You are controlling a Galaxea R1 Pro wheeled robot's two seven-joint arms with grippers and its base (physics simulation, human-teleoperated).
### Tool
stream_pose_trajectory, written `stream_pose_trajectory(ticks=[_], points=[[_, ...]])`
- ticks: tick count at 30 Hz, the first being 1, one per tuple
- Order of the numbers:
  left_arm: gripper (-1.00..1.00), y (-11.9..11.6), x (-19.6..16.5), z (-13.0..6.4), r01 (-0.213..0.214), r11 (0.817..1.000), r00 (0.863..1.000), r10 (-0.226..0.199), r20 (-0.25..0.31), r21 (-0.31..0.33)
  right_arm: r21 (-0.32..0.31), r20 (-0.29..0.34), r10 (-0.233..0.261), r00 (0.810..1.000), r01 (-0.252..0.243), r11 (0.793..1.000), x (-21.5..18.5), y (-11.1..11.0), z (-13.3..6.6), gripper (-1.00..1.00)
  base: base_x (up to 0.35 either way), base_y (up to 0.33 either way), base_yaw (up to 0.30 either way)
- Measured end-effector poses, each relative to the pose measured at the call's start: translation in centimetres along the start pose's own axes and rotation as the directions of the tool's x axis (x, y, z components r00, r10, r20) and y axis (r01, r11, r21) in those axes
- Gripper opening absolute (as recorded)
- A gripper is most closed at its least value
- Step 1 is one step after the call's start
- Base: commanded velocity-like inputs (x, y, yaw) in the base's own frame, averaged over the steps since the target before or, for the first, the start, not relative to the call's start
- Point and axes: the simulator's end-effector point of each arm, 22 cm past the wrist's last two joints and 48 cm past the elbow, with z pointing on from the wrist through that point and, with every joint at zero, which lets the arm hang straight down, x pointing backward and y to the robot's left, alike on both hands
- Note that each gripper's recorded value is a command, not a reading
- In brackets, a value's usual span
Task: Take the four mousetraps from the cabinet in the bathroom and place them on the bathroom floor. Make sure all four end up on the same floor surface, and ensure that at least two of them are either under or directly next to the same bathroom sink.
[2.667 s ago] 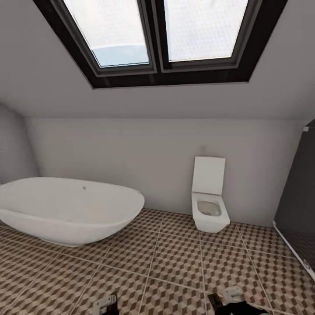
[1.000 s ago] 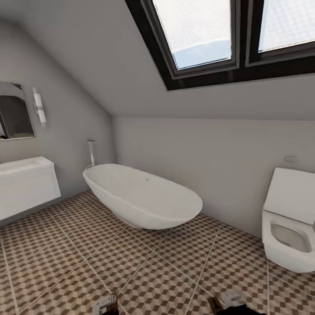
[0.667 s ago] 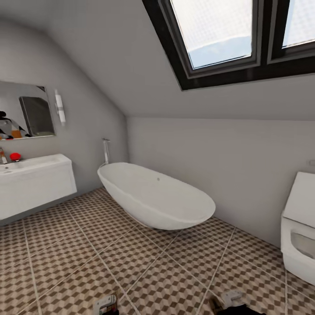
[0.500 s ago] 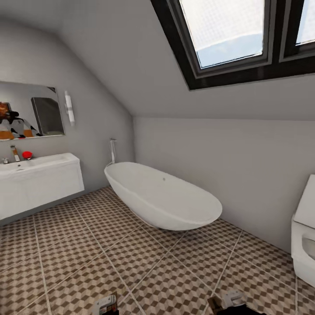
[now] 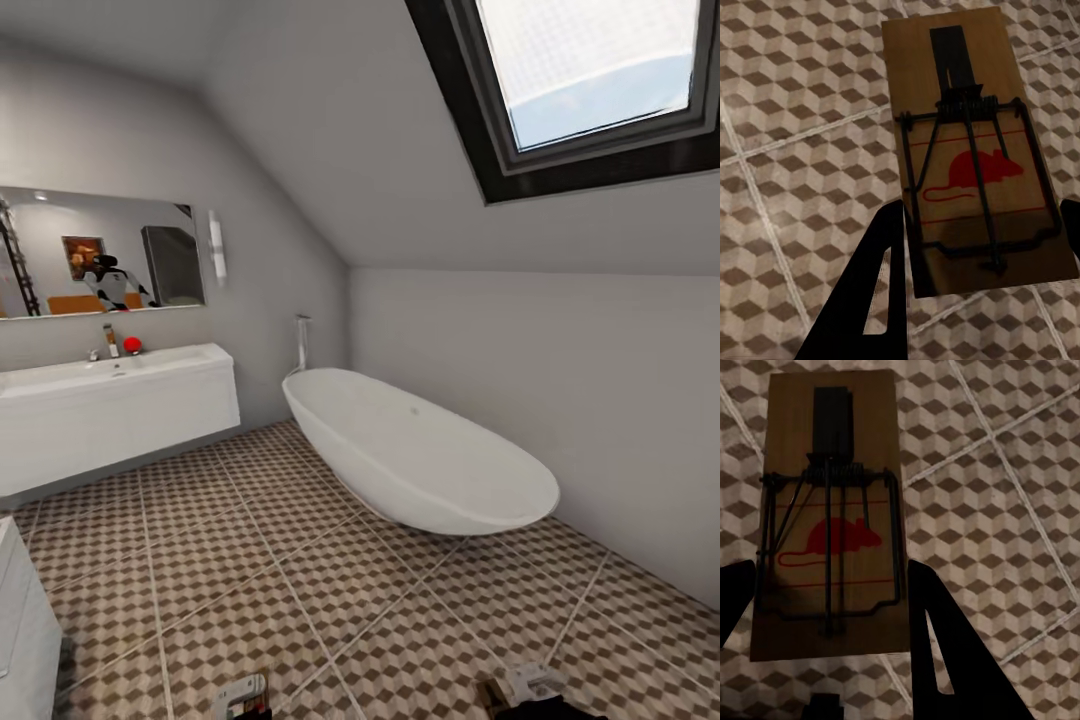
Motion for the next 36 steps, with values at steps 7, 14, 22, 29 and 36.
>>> stream_pose_trajectory(ticks=[7,14,22,29,36], points=[[-1.0,0.0,0.0,0.0,0.0,1.0,1.0,0.0,0.0,0.0,-0.001,0.0,0.0,1.0,0.0,1.0,-0.01,0.11,0.0,-1.0,0.0,0.0,0.289],[-1.0,0.0,0.0,0.0,0.001,1.0,1.0,-0.001,0.0,0.0,-0.001,0.0,0.001,1.0,-0.001,1.0,-0.01,0.04,0.0,-1.0,0.0,0.0,0.289],[-1.0,0.0,0.0,0.0,0.001,1.0,1.0,-0.001,0.0,0.0,0.0,0.0,0.0,1.0,0.0,1.0,0.01,0.02,0.0,-1.0,0.0,0.0,0.289],[-1.0,0.0,0.0,0.0,0.001,1.0,1.0,-0.001,0.0,0.0,0.0,0.0,0.0,1.0,0.0,1.0,0.03,0.01,0.0,-1.0,0.0,0.0,0.289],[-1.0,0.0,0.0,0.0,0.0,1.0,1.0,0.0,0.0,0.0,0.0,0.0,0.0,1.0,0.0,1.0,0.0,0.0,0.0,-1.0,0.0,0.0,0.289]])
